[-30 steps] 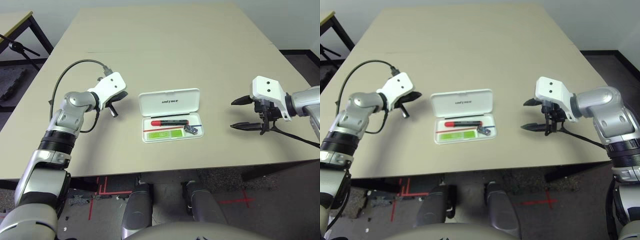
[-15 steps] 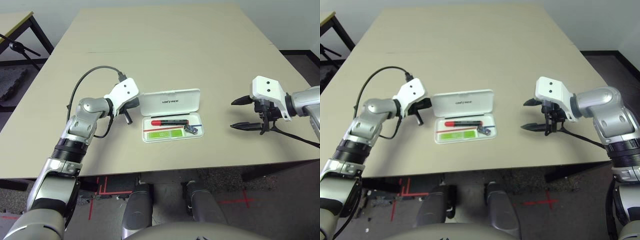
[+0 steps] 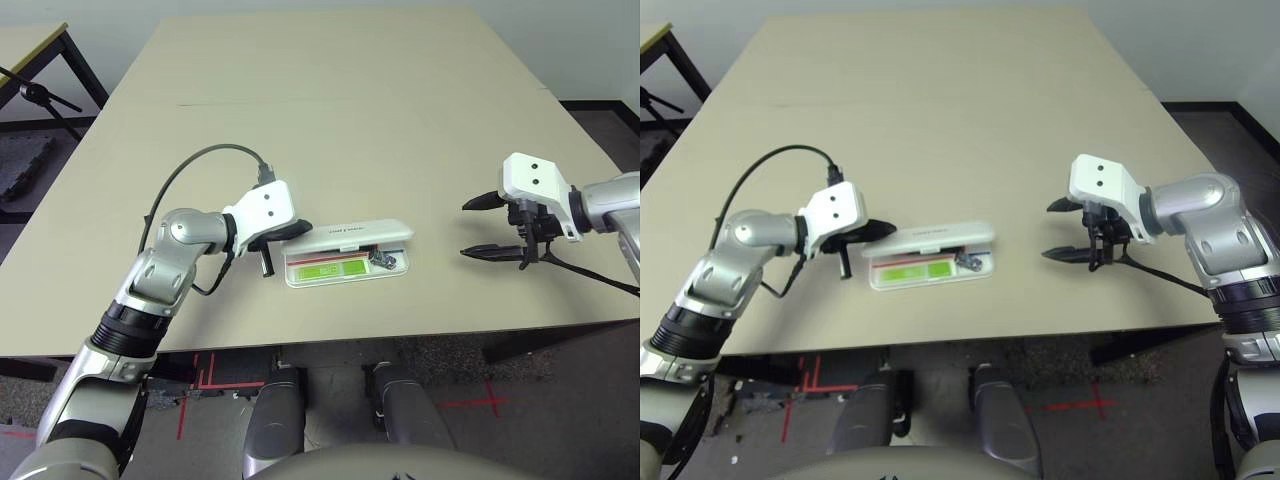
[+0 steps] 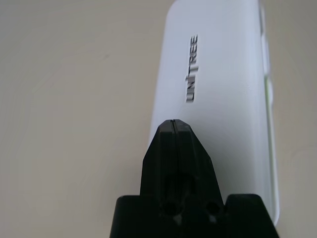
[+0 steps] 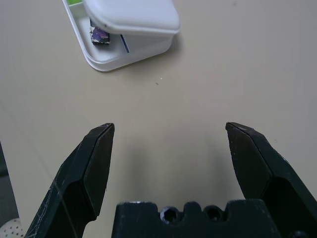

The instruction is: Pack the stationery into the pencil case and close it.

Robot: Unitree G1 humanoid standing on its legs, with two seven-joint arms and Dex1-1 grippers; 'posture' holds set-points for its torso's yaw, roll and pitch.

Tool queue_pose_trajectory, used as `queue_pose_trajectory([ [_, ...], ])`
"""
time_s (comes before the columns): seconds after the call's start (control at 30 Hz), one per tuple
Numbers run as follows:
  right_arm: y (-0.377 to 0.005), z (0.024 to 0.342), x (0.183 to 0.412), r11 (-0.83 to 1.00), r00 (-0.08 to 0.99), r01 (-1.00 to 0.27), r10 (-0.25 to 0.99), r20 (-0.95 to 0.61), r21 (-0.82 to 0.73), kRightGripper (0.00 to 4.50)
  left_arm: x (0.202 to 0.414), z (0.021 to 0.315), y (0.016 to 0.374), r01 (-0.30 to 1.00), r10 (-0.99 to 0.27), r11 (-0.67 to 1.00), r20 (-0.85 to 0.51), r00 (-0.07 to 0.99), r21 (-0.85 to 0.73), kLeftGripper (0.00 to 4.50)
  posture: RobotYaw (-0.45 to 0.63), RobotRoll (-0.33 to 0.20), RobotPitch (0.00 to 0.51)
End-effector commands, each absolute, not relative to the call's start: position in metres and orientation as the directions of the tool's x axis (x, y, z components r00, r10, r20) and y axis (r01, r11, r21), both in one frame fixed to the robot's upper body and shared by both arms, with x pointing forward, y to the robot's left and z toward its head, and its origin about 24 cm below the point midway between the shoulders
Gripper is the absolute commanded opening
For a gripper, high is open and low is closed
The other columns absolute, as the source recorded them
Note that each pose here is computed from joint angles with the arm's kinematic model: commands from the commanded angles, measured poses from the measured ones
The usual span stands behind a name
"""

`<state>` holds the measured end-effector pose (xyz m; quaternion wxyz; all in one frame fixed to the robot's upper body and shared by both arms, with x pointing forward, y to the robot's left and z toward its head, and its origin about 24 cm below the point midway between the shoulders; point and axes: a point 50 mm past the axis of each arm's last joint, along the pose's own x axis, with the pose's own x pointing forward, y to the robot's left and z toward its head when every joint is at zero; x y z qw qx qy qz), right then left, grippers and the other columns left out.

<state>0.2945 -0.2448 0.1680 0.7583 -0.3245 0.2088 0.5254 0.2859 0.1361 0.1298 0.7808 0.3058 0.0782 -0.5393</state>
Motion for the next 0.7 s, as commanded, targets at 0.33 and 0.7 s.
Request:
queue_pose_trajectory([
  [0.33, -0.243, 0.164, 0.295, 0.225, 0.358, -0.933, 0.651, -0.67, -0.28, 4.5, 0.275, 0.102, 0.101, 0.922, -0.803, 0.103, -0.516, 0.299, 0.373, 0.02, 0.03, 0.0, 0.106],
  [0.7, -0.243, 0.161, 0.296, 0.23, 0.364, -0.931, 0.639, -0.678, -0.283, 4.5, 0.266, 0.081, 0.109, 0.953, -0.729, 0.037, -0.644, 0.231, 0.301, 0.02, 0.02, 0.0, 0.112],
])
